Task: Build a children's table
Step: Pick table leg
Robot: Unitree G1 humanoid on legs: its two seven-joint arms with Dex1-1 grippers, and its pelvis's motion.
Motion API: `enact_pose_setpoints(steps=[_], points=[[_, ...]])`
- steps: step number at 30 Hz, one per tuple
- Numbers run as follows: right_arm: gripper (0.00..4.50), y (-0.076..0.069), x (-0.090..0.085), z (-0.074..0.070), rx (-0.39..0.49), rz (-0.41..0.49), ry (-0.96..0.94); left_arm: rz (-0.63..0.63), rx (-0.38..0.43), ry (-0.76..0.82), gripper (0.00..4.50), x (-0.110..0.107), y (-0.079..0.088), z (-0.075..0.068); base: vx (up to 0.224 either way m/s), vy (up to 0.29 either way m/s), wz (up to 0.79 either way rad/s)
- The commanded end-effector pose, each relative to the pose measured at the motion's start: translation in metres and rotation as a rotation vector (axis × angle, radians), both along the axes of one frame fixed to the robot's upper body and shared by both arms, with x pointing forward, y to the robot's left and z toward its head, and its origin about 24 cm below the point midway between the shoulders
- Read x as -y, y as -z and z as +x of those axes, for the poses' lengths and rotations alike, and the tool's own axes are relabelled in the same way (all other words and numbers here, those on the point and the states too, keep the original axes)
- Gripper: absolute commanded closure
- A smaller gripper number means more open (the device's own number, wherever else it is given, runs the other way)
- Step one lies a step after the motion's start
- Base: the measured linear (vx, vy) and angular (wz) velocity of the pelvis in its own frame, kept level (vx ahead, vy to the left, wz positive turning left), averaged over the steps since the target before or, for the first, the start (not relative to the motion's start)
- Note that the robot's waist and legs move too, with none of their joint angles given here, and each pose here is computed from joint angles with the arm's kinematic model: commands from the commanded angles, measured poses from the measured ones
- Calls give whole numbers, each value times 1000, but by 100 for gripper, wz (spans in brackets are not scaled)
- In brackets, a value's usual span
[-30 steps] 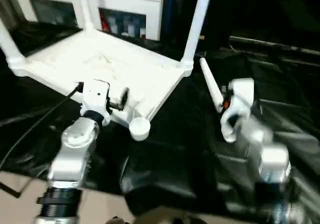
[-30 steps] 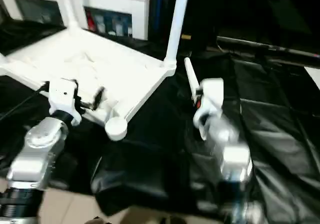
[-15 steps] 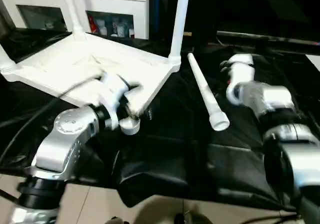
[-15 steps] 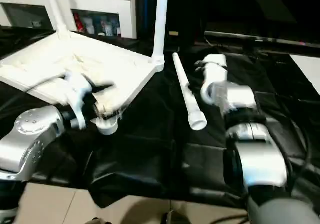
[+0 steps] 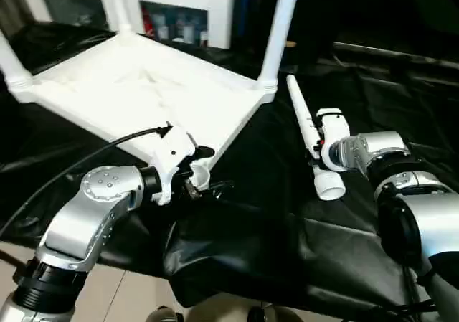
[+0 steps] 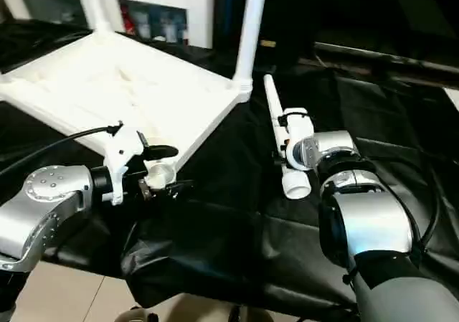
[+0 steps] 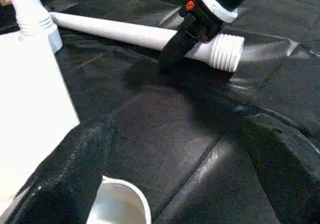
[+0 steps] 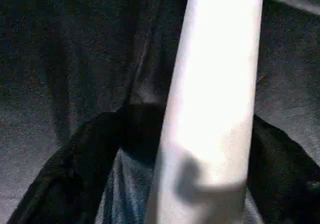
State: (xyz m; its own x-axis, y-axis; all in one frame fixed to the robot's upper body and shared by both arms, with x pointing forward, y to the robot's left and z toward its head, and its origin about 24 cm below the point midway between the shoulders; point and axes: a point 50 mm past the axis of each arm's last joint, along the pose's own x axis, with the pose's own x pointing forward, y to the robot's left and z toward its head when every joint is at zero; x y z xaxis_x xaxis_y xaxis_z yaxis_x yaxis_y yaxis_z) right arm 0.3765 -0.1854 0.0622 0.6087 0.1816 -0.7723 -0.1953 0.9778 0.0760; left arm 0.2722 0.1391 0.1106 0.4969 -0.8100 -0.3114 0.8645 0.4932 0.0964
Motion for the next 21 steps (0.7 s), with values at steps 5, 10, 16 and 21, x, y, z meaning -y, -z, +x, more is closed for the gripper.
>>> enact_pose_setpoints(steps=[5, 10, 16, 21], points=[[154, -6, 7, 2, 9, -24, -1, 7, -7, 42, 0, 9, 0, -3, 0, 0, 0], [190, -5, 9, 2, 17, -37, 6, 21, -37, 63, 0, 11, 3, -5, 0, 0, 0], [237, -10, 20, 6, 106, -7, 116, 35, -69, 87, 0, 15, 9, -8, 0, 0, 0], [265, -15, 34, 8, 185, 93, 284, -149, -19, 13, 0, 32, 6, 7, 0, 0, 0]])
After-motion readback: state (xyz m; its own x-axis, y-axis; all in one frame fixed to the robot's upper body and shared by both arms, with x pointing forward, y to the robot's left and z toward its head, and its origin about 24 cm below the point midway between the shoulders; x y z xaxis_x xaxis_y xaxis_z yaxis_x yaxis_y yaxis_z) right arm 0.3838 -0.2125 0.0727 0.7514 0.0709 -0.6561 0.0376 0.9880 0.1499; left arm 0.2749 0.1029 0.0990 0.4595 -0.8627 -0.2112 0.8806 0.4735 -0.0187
